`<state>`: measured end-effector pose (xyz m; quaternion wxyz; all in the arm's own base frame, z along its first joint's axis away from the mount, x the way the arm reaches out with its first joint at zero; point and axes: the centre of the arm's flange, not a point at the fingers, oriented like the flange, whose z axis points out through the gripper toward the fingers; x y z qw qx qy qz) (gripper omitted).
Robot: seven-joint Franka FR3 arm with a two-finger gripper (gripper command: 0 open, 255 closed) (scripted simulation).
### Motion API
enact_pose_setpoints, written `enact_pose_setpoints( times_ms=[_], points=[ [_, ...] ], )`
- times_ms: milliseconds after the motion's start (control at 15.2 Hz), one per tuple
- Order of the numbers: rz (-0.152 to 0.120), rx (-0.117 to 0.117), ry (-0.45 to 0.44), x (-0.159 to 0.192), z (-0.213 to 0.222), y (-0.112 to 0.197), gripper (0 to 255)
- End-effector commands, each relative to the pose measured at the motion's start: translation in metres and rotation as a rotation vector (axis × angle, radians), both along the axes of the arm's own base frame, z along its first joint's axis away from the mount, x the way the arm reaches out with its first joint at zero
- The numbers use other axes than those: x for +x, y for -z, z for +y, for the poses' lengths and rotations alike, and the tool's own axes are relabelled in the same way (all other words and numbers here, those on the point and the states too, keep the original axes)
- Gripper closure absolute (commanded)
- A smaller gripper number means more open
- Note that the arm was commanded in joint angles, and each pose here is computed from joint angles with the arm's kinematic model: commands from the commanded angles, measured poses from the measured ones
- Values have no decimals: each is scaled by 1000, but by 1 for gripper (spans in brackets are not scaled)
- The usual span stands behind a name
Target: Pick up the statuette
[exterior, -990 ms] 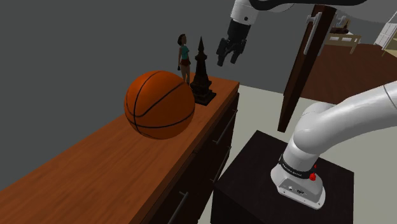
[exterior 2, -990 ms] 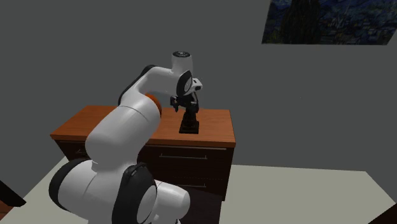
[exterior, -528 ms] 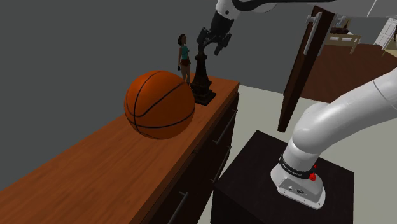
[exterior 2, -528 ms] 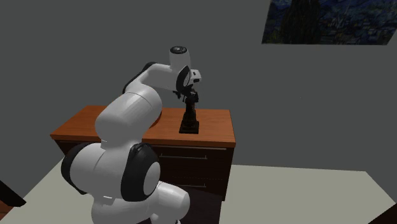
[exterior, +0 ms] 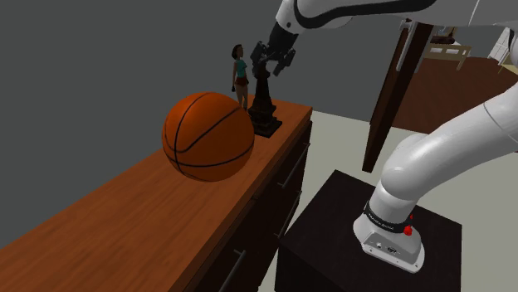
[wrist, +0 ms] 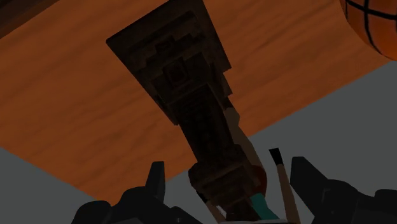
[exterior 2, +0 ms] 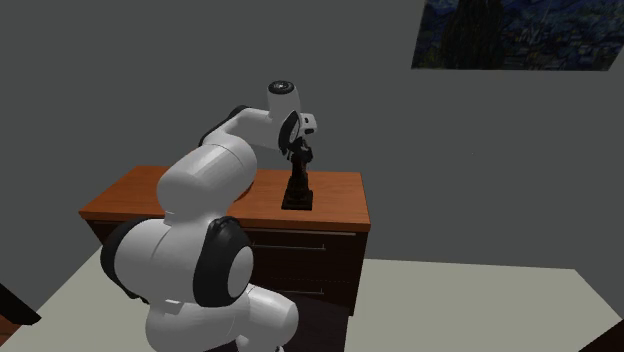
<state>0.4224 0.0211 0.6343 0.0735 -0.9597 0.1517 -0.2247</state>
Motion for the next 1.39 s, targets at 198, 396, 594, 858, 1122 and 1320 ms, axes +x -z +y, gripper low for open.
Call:
enact_pose_setpoints(
  times_ms=[198, 396, 594, 858, 1122, 1320],
  points=[
    [-1, 0, 0, -1, -1, 14, 255],
    [-1, 0, 0, -2, 0, 14, 255],
    [-1, 0, 0, -2, -1, 14, 255],
    [-1, 0, 0, -1, -1, 8, 255],
    [-1, 0, 0, -1, -1, -13, 255],
    [-1, 0, 0, -1, -1, -29, 255]
  ],
)
